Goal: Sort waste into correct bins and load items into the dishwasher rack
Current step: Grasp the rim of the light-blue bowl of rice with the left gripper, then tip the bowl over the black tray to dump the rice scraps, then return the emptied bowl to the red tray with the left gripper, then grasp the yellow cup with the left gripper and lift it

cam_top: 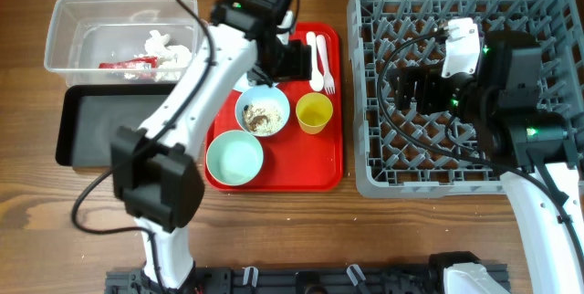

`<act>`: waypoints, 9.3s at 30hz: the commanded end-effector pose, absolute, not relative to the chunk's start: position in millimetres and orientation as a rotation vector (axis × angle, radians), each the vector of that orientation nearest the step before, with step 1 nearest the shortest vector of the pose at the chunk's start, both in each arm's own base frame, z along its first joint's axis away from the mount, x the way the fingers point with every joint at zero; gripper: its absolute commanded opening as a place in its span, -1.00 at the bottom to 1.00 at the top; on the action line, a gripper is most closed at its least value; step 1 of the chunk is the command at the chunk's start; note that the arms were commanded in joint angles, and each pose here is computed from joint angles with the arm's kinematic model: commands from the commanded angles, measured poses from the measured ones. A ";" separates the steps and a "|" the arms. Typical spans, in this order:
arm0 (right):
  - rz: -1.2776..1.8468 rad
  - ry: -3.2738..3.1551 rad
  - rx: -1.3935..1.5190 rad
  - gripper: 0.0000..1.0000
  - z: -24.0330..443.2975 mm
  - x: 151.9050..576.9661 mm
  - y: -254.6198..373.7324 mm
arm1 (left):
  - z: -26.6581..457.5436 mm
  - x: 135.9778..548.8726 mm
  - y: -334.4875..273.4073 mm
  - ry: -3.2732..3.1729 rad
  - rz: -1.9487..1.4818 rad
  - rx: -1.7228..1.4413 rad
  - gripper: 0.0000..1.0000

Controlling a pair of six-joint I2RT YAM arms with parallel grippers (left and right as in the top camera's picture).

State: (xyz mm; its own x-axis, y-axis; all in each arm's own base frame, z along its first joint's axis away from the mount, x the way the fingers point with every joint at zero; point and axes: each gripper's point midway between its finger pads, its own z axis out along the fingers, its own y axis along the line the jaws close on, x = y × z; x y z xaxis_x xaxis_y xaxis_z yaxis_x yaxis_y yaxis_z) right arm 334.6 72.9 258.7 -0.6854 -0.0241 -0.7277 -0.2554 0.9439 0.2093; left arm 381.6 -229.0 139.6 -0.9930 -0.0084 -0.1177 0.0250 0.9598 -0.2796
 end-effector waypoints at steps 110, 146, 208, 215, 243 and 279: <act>0.390 2.386 -0.188 1.00 240.4 338.0 72.9 | 163.1 335.8 78.5 1.928 -1.592 -0.611 -0.92; 0.390 2.393 -0.187 0.99 239.3 336.8 72.8 | 184.0 319.1 125.7 1.695 -1.694 -0.853 -0.92; 0.390 2.378 -0.186 0.99 241.6 339.6 73.1 | 62.0 364.8 -176.4 2.878 -0.163 -0.072 -0.92; 0.393 2.398 -0.183 1.00 236.2 339.8 73.1 | 56.1 364.2 -177.7 2.894 -0.165 -0.070 -0.67; 0.393 2.398 -0.183 0.99 236.3 339.9 73.1 | 96.1 366.5 -262.1 2.799 -0.481 0.248 0.12; 0.932 2.227 -0.315 0.99 265.5 348.6 139.2 | 221.9 371.3 -217.4 2.460 -1.889 0.087 -0.92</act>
State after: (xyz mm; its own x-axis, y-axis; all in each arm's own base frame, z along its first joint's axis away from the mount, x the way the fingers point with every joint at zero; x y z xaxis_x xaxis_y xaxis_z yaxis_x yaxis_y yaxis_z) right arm 349.9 110.3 250.6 -0.7301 0.0462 -0.6818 -0.3364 0.8441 0.4175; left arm 391.4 -206.8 158.2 -0.9941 -0.0802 -0.0726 0.0159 0.5556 -0.8313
